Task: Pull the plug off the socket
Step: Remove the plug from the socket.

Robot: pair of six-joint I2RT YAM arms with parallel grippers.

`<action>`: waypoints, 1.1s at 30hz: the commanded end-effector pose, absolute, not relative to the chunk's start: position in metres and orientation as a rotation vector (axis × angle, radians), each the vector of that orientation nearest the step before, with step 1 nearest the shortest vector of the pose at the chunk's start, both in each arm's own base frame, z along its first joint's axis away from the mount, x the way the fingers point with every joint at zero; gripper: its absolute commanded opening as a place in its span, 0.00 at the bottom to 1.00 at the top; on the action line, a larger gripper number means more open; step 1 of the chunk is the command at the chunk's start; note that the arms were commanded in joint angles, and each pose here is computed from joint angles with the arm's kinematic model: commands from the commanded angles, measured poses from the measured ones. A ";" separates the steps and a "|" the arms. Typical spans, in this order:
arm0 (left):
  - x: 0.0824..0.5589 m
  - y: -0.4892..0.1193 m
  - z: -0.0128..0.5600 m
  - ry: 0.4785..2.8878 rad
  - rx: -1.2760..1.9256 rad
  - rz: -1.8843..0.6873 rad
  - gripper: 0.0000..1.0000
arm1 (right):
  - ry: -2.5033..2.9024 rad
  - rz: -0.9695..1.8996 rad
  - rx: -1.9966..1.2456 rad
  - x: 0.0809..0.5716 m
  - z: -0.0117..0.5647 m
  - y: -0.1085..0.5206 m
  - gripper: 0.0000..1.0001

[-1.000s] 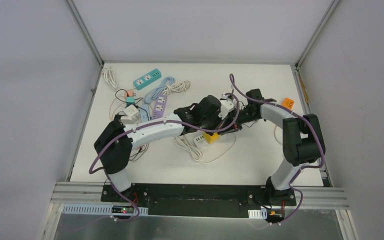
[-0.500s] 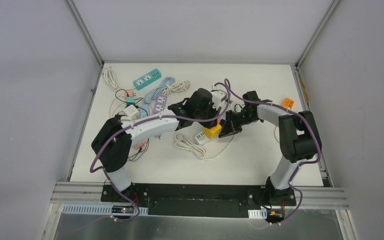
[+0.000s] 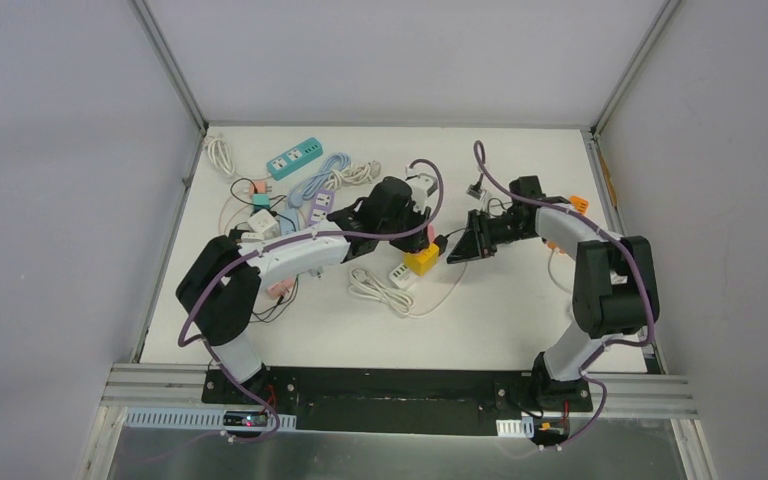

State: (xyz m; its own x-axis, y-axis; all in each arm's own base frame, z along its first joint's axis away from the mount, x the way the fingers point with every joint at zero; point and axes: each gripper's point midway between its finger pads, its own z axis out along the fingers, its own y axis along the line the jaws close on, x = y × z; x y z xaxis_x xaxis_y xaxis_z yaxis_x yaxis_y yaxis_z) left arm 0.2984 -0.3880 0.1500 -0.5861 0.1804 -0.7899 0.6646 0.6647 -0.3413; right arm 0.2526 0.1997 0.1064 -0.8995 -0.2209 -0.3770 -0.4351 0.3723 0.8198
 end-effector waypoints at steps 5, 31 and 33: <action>0.307 -0.381 0.166 2.153 0.381 -0.949 0.00 | 2.125 1.442 -0.824 0.255 0.145 0.202 0.31; 0.299 -0.375 0.159 2.215 0.291 -0.980 0.00 | 1.746 0.922 -1.353 0.275 0.109 0.236 0.06; 0.300 -0.376 0.163 2.204 0.291 -0.983 0.00 | 1.760 0.900 -1.398 0.270 0.101 0.230 0.05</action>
